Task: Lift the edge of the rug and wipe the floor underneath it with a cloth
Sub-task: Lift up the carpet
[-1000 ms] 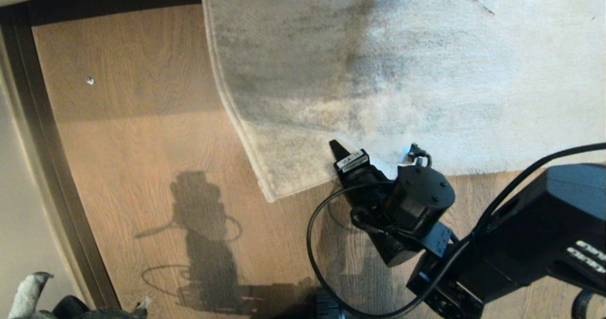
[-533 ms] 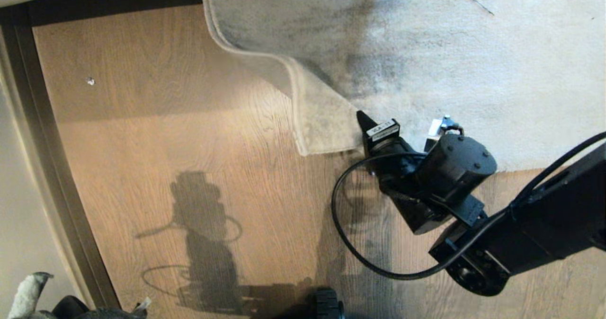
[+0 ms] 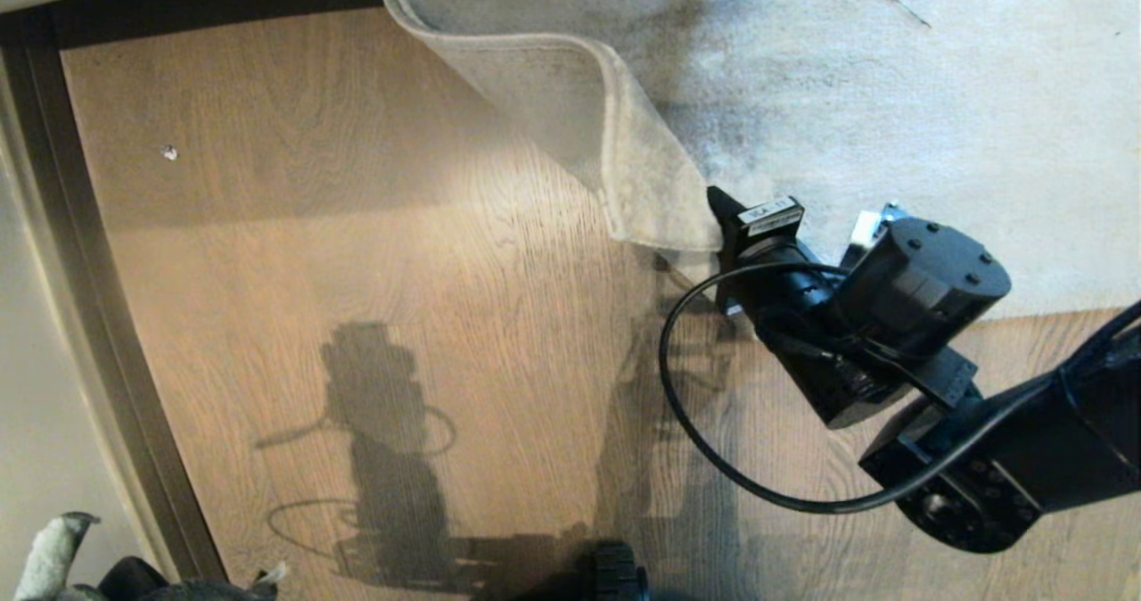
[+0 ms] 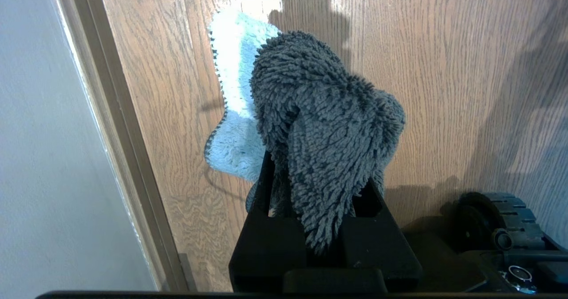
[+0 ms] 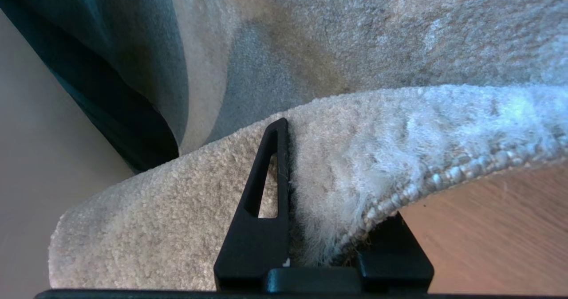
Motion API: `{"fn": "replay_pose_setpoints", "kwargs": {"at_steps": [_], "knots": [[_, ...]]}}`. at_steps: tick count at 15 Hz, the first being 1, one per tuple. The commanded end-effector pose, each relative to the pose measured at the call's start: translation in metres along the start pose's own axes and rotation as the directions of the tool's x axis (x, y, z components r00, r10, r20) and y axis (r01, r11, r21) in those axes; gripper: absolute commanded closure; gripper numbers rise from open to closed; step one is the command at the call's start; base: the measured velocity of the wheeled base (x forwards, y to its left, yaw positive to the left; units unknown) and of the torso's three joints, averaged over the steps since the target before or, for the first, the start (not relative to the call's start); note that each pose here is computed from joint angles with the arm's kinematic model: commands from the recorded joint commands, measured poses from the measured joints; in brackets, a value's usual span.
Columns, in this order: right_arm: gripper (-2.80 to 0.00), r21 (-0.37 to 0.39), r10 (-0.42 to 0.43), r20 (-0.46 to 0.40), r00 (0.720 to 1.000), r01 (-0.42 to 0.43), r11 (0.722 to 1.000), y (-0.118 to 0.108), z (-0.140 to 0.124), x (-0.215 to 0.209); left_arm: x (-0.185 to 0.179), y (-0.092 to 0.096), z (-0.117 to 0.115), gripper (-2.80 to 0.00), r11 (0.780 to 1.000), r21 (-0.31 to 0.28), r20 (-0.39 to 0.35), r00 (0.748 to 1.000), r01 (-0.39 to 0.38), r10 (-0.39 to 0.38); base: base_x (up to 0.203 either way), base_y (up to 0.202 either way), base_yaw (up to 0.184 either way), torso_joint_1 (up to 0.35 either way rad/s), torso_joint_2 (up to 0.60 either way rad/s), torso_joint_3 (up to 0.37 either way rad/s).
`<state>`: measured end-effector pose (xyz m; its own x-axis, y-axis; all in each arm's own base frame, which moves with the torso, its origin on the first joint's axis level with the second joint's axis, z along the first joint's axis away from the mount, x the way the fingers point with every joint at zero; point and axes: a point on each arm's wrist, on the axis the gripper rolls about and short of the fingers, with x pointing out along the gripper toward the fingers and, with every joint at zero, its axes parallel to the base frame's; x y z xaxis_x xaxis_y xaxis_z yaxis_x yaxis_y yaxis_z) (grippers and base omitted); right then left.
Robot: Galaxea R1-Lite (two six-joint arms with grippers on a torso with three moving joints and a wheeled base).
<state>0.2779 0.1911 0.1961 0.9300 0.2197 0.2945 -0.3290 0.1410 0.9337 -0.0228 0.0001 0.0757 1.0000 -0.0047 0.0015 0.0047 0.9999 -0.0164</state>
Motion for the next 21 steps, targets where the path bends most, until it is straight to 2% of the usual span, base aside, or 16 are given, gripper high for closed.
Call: {"fn": "replay_pose_setpoints", "kwargs": {"at_steps": [1,7,11,15,18,21], "knots": [[0.00,0.030,0.013,0.020,1.000,-0.014,0.999,0.016,0.012,-0.001,0.000,0.000,0.000,0.00,1.000,-0.001,0.000,1.000,0.000,0.000,0.000,0.000,0.000,0.000,0.00,0.000],[0.00,0.032,-0.026,0.020,0.999,0.026,0.999,0.038,0.019,0.016,0.000,0.000,0.000,0.00,1.000,-0.001,0.000,1.000,0.000,0.000,0.000,0.000,0.000,0.000,0.00,0.000],[0.00,0.029,-0.003,-0.014,1.000,0.003,1.000,0.052,0.026,0.028,0.000,0.000,0.000,0.00,1.000,-0.001,0.001,1.000,0.000,0.000,0.000,0.000,0.000,0.000,0.00,0.000],[0.00,0.029,0.009,0.005,1.000,-0.009,1.000,0.061,0.036,0.027,0.000,0.000,0.000,0.00,1.000,-0.001,0.000,1.000,0.000,0.000,0.000,0.000,0.000,0.000,0.00,0.000],[0.00,0.021,0.018,-0.049,0.999,-0.017,1.000,0.076,0.048,0.014,0.000,0.000,0.000,0.00,1.000,-0.001,0.002,1.000,0.000,0.000,0.000,0.000,0.000,0.000,0.00,0.000],[0.00,0.025,0.059,-0.043,0.997,-0.058,0.998,0.096,0.057,0.015,0.000,0.000,0.000,0.00,1.000,-0.001,0.000,1.000,0.000,0.000,0.000,0.000,0.000,0.000,0.00,0.000]]}}
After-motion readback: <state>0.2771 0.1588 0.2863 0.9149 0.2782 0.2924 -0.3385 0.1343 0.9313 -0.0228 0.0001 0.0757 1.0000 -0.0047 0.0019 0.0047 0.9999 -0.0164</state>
